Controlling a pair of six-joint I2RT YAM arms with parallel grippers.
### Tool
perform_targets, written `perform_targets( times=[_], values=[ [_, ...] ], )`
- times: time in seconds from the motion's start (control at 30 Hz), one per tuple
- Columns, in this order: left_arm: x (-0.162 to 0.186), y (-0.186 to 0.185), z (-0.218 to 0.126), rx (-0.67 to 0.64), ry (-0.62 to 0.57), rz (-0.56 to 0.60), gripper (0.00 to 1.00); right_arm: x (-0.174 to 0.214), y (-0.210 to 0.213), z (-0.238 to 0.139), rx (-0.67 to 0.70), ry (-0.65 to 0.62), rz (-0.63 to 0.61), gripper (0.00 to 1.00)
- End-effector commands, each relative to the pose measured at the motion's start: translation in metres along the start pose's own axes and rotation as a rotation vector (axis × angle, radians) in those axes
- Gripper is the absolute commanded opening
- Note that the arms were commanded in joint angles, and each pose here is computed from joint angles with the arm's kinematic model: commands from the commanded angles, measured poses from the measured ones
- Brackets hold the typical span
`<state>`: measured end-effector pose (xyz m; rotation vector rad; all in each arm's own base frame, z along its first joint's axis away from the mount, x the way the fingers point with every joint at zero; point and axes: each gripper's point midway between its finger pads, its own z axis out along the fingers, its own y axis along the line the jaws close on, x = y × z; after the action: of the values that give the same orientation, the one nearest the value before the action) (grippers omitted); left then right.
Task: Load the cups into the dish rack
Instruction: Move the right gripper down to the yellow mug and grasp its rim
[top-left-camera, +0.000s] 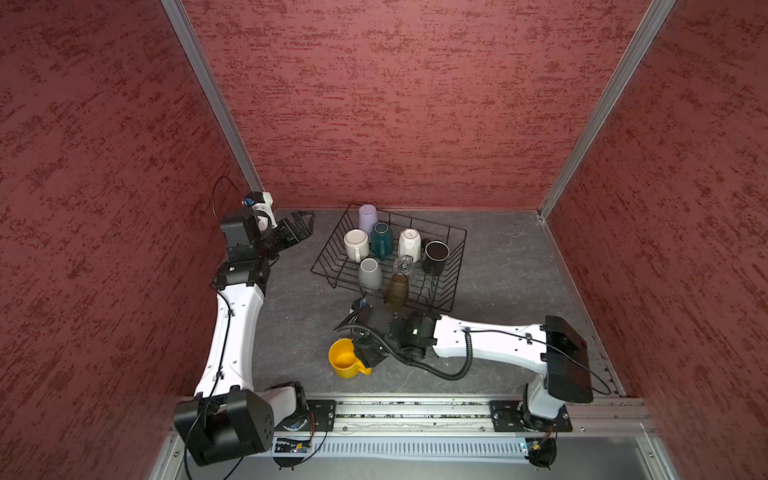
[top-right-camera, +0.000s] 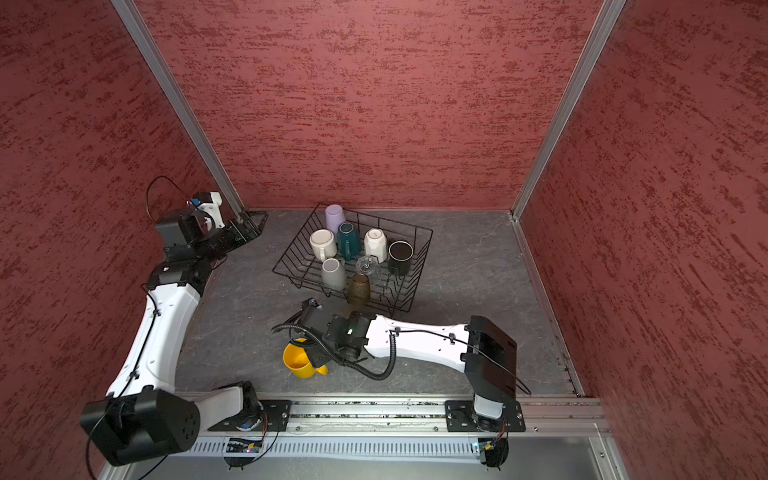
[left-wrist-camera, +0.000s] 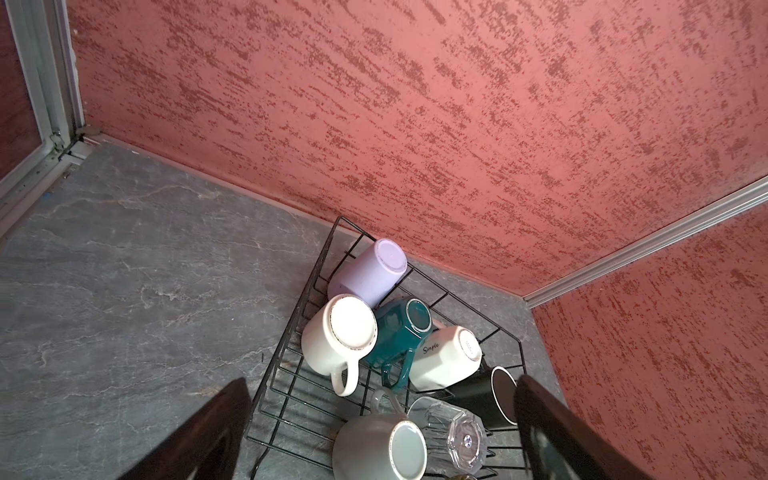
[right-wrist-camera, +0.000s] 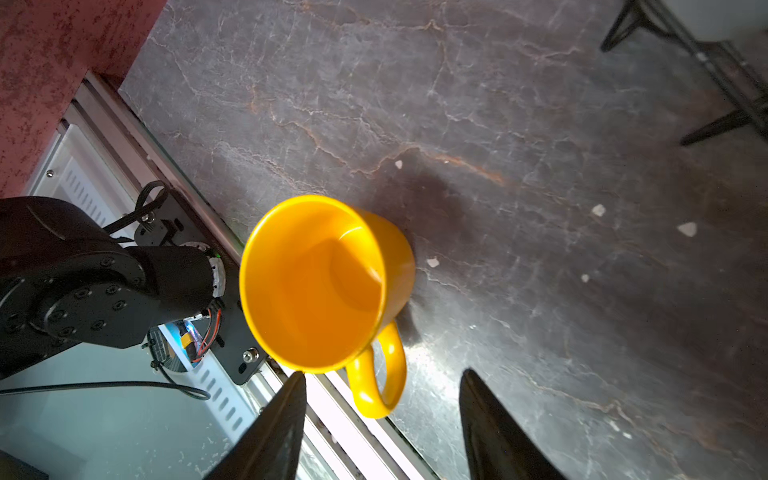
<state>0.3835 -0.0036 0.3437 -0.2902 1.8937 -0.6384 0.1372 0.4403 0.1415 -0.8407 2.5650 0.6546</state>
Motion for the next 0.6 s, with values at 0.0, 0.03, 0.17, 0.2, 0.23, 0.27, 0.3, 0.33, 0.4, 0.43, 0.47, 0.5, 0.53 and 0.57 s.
perform_targets(
  times=[0.0,0.03,0.17,0.2,0.23,0.27,0.3,0.33,0.4,0.43,0.47,0.5,0.53,0.57],
  values=[
    [-0.003,-0.008,-0.01,0.031,-0.02,0.035,1.0,0.002,0.007,0.005,0.024,0.02,0.001,0.59],
    [-0.003,-0.008,-0.011,0.027,-0.022,0.036,1.0,0.003,0.006,0.009,0.035,0.03,0.001,0.59],
    [-0.005,-0.011,-0.02,0.017,-0.043,0.062,1.0,0.001,0.002,0.018,0.087,0.049,0.015,0.57],
    [-0.006,-0.011,-0.023,0.02,-0.056,0.066,1.0,0.0,0.002,0.02,0.094,0.054,0.017,0.56],
    [-0.007,-0.013,-0.026,0.029,-0.077,0.072,1.0,0.001,0.001,0.023,0.108,0.061,0.017,0.55],
    [-0.008,-0.015,-0.029,0.038,-0.1,0.076,1.0,0.001,0.0,0.026,0.122,0.068,0.013,0.55],
    [-0.009,-0.017,-0.031,0.049,-0.121,0.08,1.0,0.002,-0.003,0.029,0.138,0.079,0.009,0.55],
    [-0.01,-0.016,-0.033,0.054,-0.142,0.08,1.0,0.002,-0.004,0.032,0.153,0.088,0.002,0.55],
    [-0.009,-0.017,-0.036,0.059,-0.158,0.084,1.0,0.003,-0.006,0.039,0.172,0.099,-0.007,0.52],
    [-0.008,-0.018,-0.036,0.061,-0.155,0.083,1.0,0.003,-0.007,0.044,0.179,0.103,-0.013,0.5],
    [-0.007,-0.018,-0.036,0.066,-0.148,0.083,1.0,0.003,-0.007,0.047,0.184,0.107,-0.017,0.49],
    [-0.007,-0.02,-0.037,0.071,-0.147,0.086,1.0,0.003,-0.007,0.05,0.187,0.112,-0.023,0.47],
    [-0.007,-0.019,-0.037,0.07,-0.146,0.087,1.0,0.003,-0.008,0.053,0.193,0.117,-0.028,0.43],
    [-0.007,-0.019,-0.038,0.067,-0.148,0.089,1.0,0.002,-0.008,0.054,0.197,0.117,-0.032,0.39]
  ],
)
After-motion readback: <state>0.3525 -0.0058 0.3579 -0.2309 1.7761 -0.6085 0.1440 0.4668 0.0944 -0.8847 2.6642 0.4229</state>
